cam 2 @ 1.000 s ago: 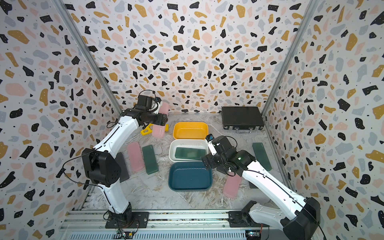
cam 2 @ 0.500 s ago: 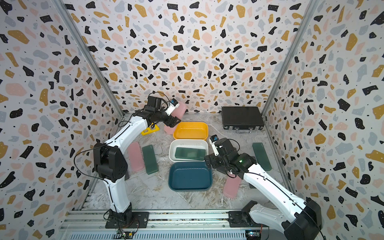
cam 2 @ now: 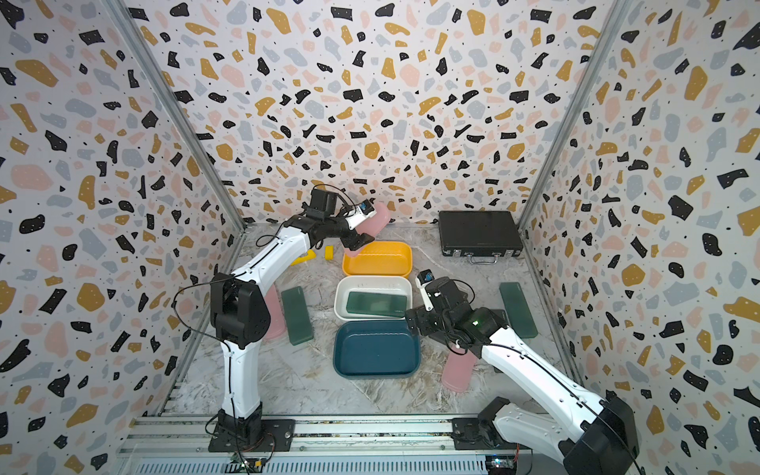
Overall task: Place the pencil cases by color into the storage box
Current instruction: Place the pencil case at the storage box.
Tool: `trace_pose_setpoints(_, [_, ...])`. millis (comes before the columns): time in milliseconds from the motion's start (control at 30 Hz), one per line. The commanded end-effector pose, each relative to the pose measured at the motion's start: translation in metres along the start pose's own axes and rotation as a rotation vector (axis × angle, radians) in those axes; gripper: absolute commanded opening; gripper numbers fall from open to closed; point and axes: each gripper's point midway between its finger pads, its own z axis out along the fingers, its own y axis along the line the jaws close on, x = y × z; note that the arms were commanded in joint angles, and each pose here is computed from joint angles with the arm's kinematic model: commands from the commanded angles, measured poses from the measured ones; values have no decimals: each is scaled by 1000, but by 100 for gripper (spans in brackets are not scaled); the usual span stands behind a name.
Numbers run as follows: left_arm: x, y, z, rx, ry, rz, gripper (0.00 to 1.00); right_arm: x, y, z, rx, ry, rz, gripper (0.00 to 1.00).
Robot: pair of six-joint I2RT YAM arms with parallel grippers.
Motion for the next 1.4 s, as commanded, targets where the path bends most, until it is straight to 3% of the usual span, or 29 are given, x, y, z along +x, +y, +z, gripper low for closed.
trace_pose_setpoints(0, [-18, 5, 5, -3, -63, 97, 81, -6, 1, -5, -16, -36, 23, 98])
trace_pose_setpoints(233, [-1, 3, 28, 19, -33, 116, 81, -1, 0, 1, -15, -20, 16, 98])
trace_pose_setpoints(600, [45, -31, 64, 104, 108, 181, 81, 1, 2, 11, -37, -4, 27, 98])
trace_pose_setpoints(1367, [86, -50, 94, 113, 254, 271, 87, 7, -1, 16, -35, 12, 29, 98])
